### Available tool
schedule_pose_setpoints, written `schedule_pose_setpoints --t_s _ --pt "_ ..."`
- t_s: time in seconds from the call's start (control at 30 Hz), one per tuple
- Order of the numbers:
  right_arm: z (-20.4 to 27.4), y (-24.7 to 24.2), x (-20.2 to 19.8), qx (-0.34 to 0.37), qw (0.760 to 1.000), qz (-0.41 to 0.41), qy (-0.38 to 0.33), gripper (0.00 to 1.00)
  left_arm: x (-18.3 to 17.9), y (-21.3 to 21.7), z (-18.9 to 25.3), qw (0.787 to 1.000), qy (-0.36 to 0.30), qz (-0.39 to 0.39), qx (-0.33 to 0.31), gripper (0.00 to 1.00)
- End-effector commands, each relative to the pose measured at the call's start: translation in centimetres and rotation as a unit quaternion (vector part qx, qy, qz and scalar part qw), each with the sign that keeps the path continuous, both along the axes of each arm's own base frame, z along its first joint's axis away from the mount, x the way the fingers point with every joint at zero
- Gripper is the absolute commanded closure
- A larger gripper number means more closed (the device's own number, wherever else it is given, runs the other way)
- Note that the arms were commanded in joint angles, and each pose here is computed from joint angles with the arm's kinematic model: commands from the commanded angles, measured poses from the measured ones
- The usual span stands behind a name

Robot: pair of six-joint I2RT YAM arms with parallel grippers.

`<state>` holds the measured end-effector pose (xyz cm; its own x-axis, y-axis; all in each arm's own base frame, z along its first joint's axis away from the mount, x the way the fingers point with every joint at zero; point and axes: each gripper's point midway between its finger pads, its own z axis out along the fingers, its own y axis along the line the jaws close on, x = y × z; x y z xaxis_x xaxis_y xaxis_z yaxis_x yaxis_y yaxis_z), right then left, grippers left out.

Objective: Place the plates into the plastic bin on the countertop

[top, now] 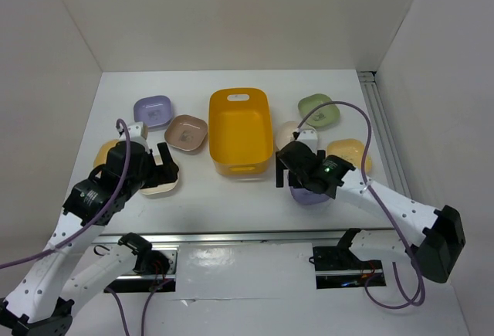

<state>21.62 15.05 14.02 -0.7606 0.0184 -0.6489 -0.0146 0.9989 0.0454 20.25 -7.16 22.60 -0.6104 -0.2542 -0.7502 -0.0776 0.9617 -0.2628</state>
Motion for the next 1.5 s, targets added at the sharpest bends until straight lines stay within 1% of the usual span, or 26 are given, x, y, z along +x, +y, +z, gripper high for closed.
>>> schedule_pose_setpoints --t_s 0.0,0.07,0.2,0.33,0.53,0.67,0.73,0.8,0.83,0.87,0.9,0.93,0.97,1.0,1.03,1.07,1.1,1.13,1.17,1.23,1.27,1.33,1.37,1.4,1.47 --pt "0.6 2.0 2.3 0.051 0.998 -0.012 -0.035 0.01 0.2 -0.7 0.0 1.000 -0.002 -0.012 -0.005 0.00" --pt "-1.1 1.9 2.4 0.041 0.999 -0.015 -0.020 0.01 0.2 -0.7 0.0 1.000 -0.002 -0.012 -0.005 0.00" --pt "-3.8 2.7 2.3 0.064 0.998 -0.006 0.002 0.01 0.0 -0.8 0.2 1.000 -0.007 -0.017 -0.007 0.00" --pt "-7.1 2.1 1.9 0.037 0.999 -0.010 0.035 0.02 0.0 -1.1 0.6 1.000 -0.015 -0.022 -0.011 0.00" --pt "-9.3 1.9 1.2 0.047 0.997 -0.026 0.048 0.03 -0.2 -1.2 0.7 0.999 -0.019 -0.026 -0.014 0.00" --pt "-10.6 1.1 0.7 0.040 0.997 -0.036 0.057 0.06 -0.2 -1.2 0.7 0.999 -0.019 -0.026 -0.014 0.00" --pt "-10.8 1.1 0.7 0.044 0.997 -0.039 0.057 0.11 -0.4 -1.5 0.9 0.999 -0.022 -0.035 -0.018 0.00" --pt "-11.5 0.9 0.5 0.039 0.997 -0.040 0.062 0.13 -0.4 -1.5 0.9 0.999 -0.022 -0.035 -0.018 0.00" --pt "-12.0 0.7 0.3 0.035 0.996 -0.040 0.066 0.18 -0.4 -1.5 0.9 0.999 -0.022 -0.035 -0.018 0.00" --pt "-12.4 0.6 -0.2 0.034 0.996 -0.037 0.074 0.19 -0.3 -1.6 1.1 0.999 -0.026 -0.035 -0.020 0.00" --pt "-12.5 0.9 0.2 0.039 0.996 -0.037 0.070 0.22 -0.3 -1.6 1.1 0.999 -0.026 -0.035 -0.020 0.00" --pt "-12.9 0.8 -0.3 0.038 0.996 -0.034 0.079 0.24 -0.3 -1.6 0.7 0.999 -0.022 -0.035 -0.018 0.00" --pt "-13.2 0.9 -0.6 0.044 0.995 -0.035 0.083 0.30 -0.3 -1.6 0.7 0.999 -0.022 -0.035 -0.018 0.00" --pt "-13.1 1.0 -0.4 0.047 0.995 -0.035 0.080 0.32 -0.4 -1.5 0.9 0.999 -0.026 -0.035 -0.020 0.00" --pt "-13.5 0.7 -0.7 0.043 0.995 -0.035 0.084 0.32 -0.4 -1.5 0.9 0.999 -0.026 -0.035 -0.020 0.00" --pt "-13.5 0.9 -0.9 0.045 0.995 -0.035 0.084 0.42 -0.5 -1.6 0.9 0.999 -0.025 -0.043 -0.019 0.00" --pt "-13.8 0.6 -1.2 0.041 0.995 -0.035 0.089 0.46 -0.6 -1.8 0.9 0.998 -0.025 -0.047 -0.019 0.00" --pt "-14.1 0.9 -1.7 0.042 0.994 -0.026 0.093 0.49 -0.6 -1.8 0.9 0.998 -0.025 -0.047 -0.019 0.00" --pt "-13.9 1.2 -1.8 0.049 0.994 -0.025 0.090 0.49 -0.6 -1.8 0.9 0.998 -0.025 -0.047 -0.019 0.00" --pt "-13.9 1.4 -2.1 0.053 0.994 -0.024 0.090 0.60 -0.6 -1.8 0.9 0.998 -0.025 -0.047 -0.019 0.00" --pt "-14.2 0.9 -2.4 0.044 0.994 -0.027 0.093 0.60 -0.6 -1.8 0.9 0.998 -0.025 -0.047 -0.019 0.00" --pt "-13.8 1.8 -2.8 0.056 0.994 -0.019 0.088 0.68 -0.7 -1.8 1.0 0.998 -0.029 -0.047 -0.021 0.00" --pt "-13.9 1.7 -3.0 0.052 0.994 -0.021 0.089 0.77 -0.7 -1.8 1.1 0.998 -0.029 -0.047 -0.021 0.00" --pt "-13.7 1.9 -3.5 0.051 0.995 -0.019 0.088 0.81 -0.7 -1.8 1.1 0.998 -0.029 -0.047 -0.021 0.00" --pt "-13.8 1.8 -4.3 0.042 0.995 -0.018 0.093 0.95 -0.7 -1.8 1.1 0.998 -0.029 -0.047 -0.021 0.00"
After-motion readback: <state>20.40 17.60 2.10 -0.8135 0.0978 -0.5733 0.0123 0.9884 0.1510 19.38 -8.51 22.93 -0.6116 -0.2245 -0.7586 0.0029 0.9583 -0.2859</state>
